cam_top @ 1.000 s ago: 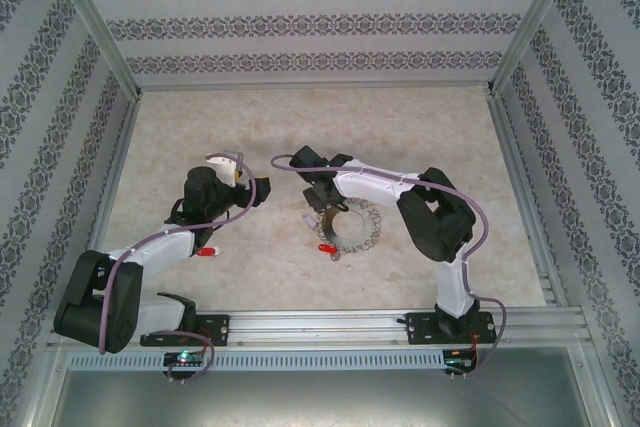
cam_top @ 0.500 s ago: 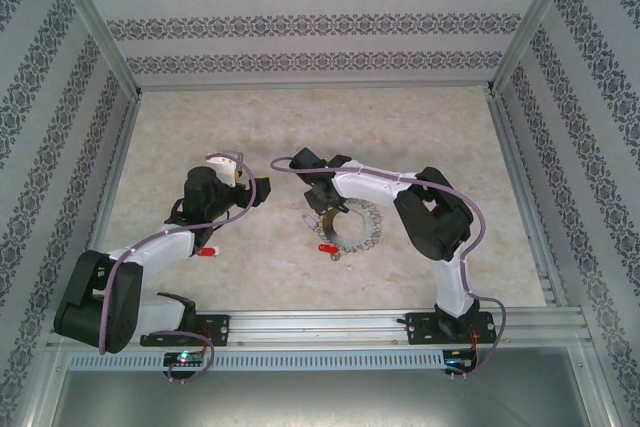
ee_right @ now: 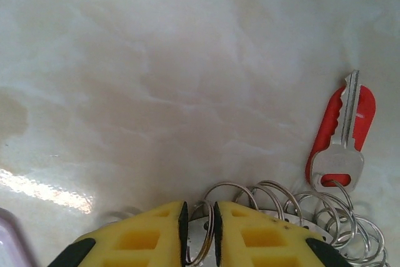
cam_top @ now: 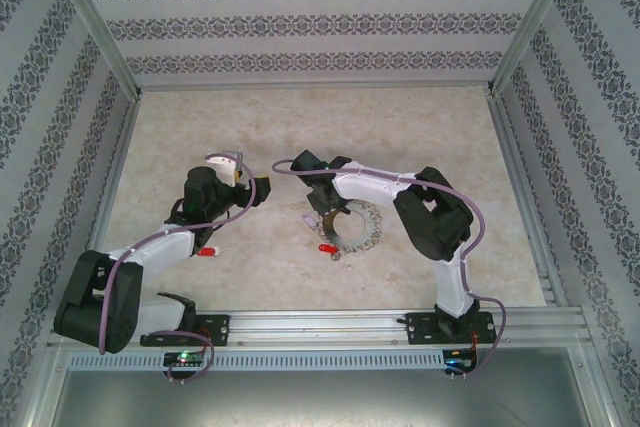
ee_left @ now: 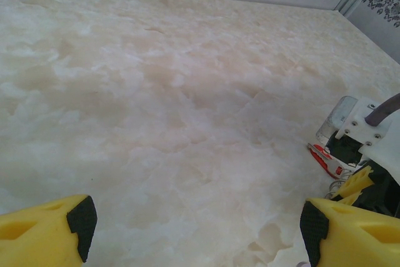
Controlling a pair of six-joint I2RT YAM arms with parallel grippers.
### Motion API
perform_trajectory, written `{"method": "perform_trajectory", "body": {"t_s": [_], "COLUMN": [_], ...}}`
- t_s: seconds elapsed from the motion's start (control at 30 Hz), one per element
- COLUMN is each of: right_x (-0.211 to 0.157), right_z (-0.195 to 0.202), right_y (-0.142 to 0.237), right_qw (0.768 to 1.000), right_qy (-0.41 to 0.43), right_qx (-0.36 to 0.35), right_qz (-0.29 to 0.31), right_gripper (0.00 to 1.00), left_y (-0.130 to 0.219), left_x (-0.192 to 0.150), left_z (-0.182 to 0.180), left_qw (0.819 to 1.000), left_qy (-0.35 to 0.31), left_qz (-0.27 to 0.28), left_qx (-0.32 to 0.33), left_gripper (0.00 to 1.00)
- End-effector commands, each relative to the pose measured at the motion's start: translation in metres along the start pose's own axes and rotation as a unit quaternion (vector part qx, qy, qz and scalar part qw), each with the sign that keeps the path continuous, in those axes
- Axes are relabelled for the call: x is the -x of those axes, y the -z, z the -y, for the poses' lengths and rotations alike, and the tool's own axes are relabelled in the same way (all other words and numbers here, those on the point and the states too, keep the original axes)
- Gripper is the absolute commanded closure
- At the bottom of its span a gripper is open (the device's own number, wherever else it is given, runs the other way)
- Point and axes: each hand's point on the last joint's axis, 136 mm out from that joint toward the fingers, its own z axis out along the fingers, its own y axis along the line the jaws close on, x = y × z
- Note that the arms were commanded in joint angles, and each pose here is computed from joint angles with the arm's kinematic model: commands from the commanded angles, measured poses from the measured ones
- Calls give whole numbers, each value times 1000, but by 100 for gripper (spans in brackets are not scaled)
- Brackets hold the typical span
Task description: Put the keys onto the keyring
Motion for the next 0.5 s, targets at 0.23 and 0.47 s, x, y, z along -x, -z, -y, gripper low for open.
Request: {"method": "perform_trajectory", "body": {"t_s": [0.23,0.47], "right_x": [-4,-2], "right_z": [5,7], "right_y": [11,44], "right_qw": [1000,999], "right_qy": [10,29], "right_qx": [-13,17], "right_qz": [5,36], "right_gripper": [94,100], "left_y": [2,10], "left_x": [13,31], "left_z": [7,35], "left_qw": [1000,993], "left_qy": [4,-44], "left_qz": [22,68], "left_qx": [-8,-81], "left_gripper": [14,14]}}
